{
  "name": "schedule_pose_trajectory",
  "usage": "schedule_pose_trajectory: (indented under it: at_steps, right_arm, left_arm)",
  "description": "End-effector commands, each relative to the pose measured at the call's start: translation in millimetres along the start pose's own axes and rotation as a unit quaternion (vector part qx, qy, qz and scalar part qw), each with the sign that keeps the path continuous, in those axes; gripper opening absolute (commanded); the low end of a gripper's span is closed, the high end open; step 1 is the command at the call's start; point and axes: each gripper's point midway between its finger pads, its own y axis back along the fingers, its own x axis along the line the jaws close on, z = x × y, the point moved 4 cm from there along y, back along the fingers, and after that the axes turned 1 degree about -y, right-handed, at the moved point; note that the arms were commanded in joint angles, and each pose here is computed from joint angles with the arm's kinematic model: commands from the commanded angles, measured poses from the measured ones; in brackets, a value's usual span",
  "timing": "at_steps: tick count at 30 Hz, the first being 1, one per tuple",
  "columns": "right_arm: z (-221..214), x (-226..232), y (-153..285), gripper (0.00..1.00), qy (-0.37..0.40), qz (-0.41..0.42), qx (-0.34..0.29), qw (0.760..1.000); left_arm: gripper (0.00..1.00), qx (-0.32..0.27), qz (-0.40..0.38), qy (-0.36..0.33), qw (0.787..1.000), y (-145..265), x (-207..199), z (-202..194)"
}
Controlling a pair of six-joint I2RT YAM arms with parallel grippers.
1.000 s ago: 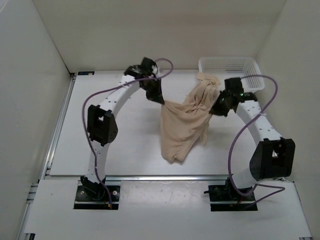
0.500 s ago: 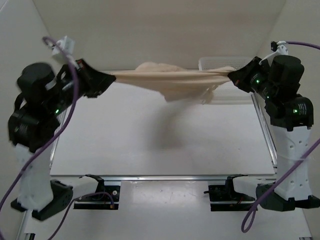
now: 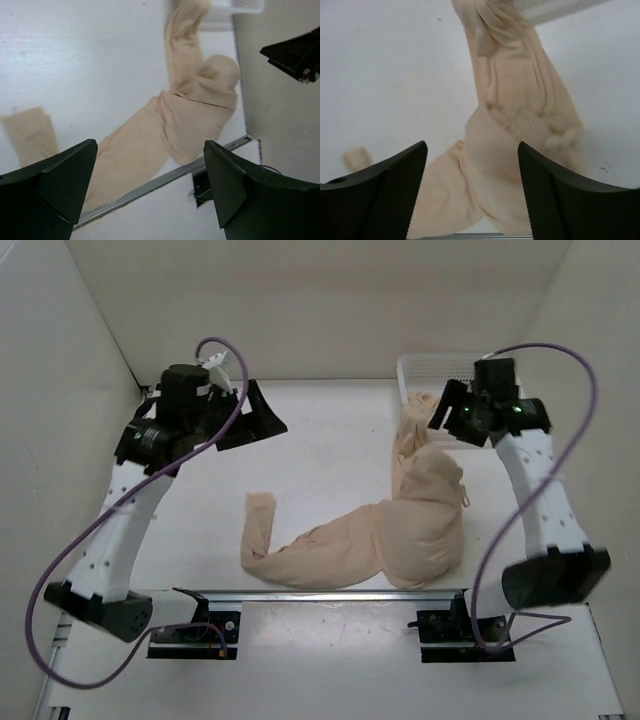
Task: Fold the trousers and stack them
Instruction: Flatten the trousers out
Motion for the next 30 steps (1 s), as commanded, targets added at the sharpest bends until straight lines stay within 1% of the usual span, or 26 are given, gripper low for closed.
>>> schedule_pose_trajectory:
  at_steps: [1,2,3,4,5,6,7,8,9,10,11,12,13,14,15,17,20,21,22,23,24,25,27,28,29,30]
  right_arm:
    - [-20.8,-17.2,-39.1,0.8,0.006,-0.043,0.052,0.998]
    - [-26.8,-19.4,-35.5,0.87,-0.004,-0.039,0.042,0.998]
    - [-32.5,-20.3,-31.8,0.87,-0.01,-0.036,0.045,0.998]
    - [-36.2,-23.5,-28.4,0.85,-0.014,-0.041,0.042,0.998]
    - [-47.3,-29.0,-23.6,0.71,-0.014,-0.043,0.046,0.998]
    - [-55.2,-34.5,-20.9,0.59,-0.018,-0.054,0.051,0.997]
    - [-64.1,-41.1,-19.1,0.43,-0.028,-0.063,0.06,0.996]
    - [-86.8,-52.0,-17.4,0.18,-0.028,-0.074,0.081,0.994]
    - [-100.1,-55.9,-17.2,0.11,-0.034,-0.073,0.094,0.992]
    - [-114.2,-61.9,-18.1,0.09,-0.043,-0.081,0.106,0.99]
    - [-128.2,-64.9,-14.5,0.09,-0.044,-0.073,0.117,0.989]
    - [-157.5,-75.7,-20.7,0.34,-0.051,-0.085,0.156,0.983]
    - [-170.3,-75.4,-22.7,0.56,-0.062,-0.074,0.175,0.98]
    - [-188.6,-81.4,-27.2,0.8,-0.064,-0.075,0.195,0.976]
    - [-195.3,-81.3,-29.9,0.89,-0.08,-0.074,0.203,0.973]
    - [-202.3,-81.3,-33.4,0.99,-0.087,-0.069,0.21,0.971]
    - [-196.9,-83.8,-49.2,0.99,-0.119,-0.064,0.218,0.967]
    - [-191.7,-84.9,-56.4,0.99,-0.127,-0.061,0.21,0.968]
    - [-194.3,-88.7,-65.0,0.99,-0.132,-0.071,0.222,0.963]
    - [-191.0,-89.4,-70.2,0.99,-0.131,-0.076,0.219,0.964]
    - [-186.2,-93.9,-75.0,0.97,-0.131,-0.085,0.215,0.964]
    - [-179.4,-97.5,-83.4,0.95,-0.134,-0.097,0.212,0.963]
    - [-176.1,-105.6,-94.1,0.9,-0.142,-0.122,0.213,0.959]
    - [-176.7,-110.5,-97.1,0.86,-0.157,-0.135,0.214,0.955]
    - [-176.9,-110.7,-100.9,0.85,-0.161,-0.137,0.214,0.954]
    - [-179.0,-114.8,-104.1,0.83,-0.172,-0.146,0.221,0.949]
  left_arm:
    - [1.0,0.003,0.015,-0.024,1.0,-17.3,8.5,2.5]
    - [0.97,0.016,0.03,-0.02,0.999,-28.2,16.8,-2.7]
    - [0.75,0.039,0.043,-0.013,0.998,-38.0,25.2,-11.6]
    - [0.64,0.066,0.058,-0.006,0.996,-50.9,34.9,-21.2]
    - [0.53,0.081,0.067,-0.002,0.994,-57.4,41.6,-29.0]
    - [0.44,0.097,0.073,0.018,0.992,-61.7,46.3,-39.0]
    - [0.36,0.134,0.097,0.032,0.986,-71.3,62.1,-65.5]
    - [0.36,0.139,0.102,0.041,0.984,-70.9,67.5,-75.4]
    - [0.38,0.151,0.108,0.044,0.982,-72.7,71.3,-90.0]
    - [0.44,0.187,0.127,0.062,0.972,-76.8,84.5,-122.8]
    - [0.72,0.194,0.128,0.067,0.97,-74.2,86.1,-134.9]
    - [0.85,0.212,0.129,0.074,0.966,-77.0,88.2,-150.0]
    - [0.94,0.236,0.129,0.075,0.96,-79.1,86.8,-174.9]
    - [1.0,0.256,0.133,0.074,0.955,-80.6,85.4,-188.8]
    - [1.0,0.266,0.135,0.07,0.952,-83.2,82.6,-199.0]
    - [1.0,0.302,0.138,0.058,0.941,-87.0,70.9,-224.9]
    - [1.0,0.316,0.153,0.022,0.936,-92.4,64.2,-242.9]
    - [1.0,0.329,0.167,0.017,0.929,-97.9,68.5,-251.1]
    - [1.0,0.335,0.183,0.007,0.924,-100.5,74.5,-259.0]
    - [1.0,0.343,0.2,0.004,0.918,-102.5,83.2,-265.7]
    - [0.98,0.362,0.216,0.0,0.907,-106.0,90.1,-277.5]
    - [0.98,0.366,0.217,-0.004,0.905,-109.9,92.4,-280.2]
    - [0.94,0.388,0.224,-0.012,0.894,-112.7,98.2,-298.4]
    - [0.92,0.385,0.215,-0.01,0.897,-118.9,96.6,-299.6]
    - [0.88,0.397,0.218,-0.007,0.892,-117.6,97.5,-306.7]
    - [0.78,0.395,0.213,-0.011,0.894,-120.9,94.0,-307.4]
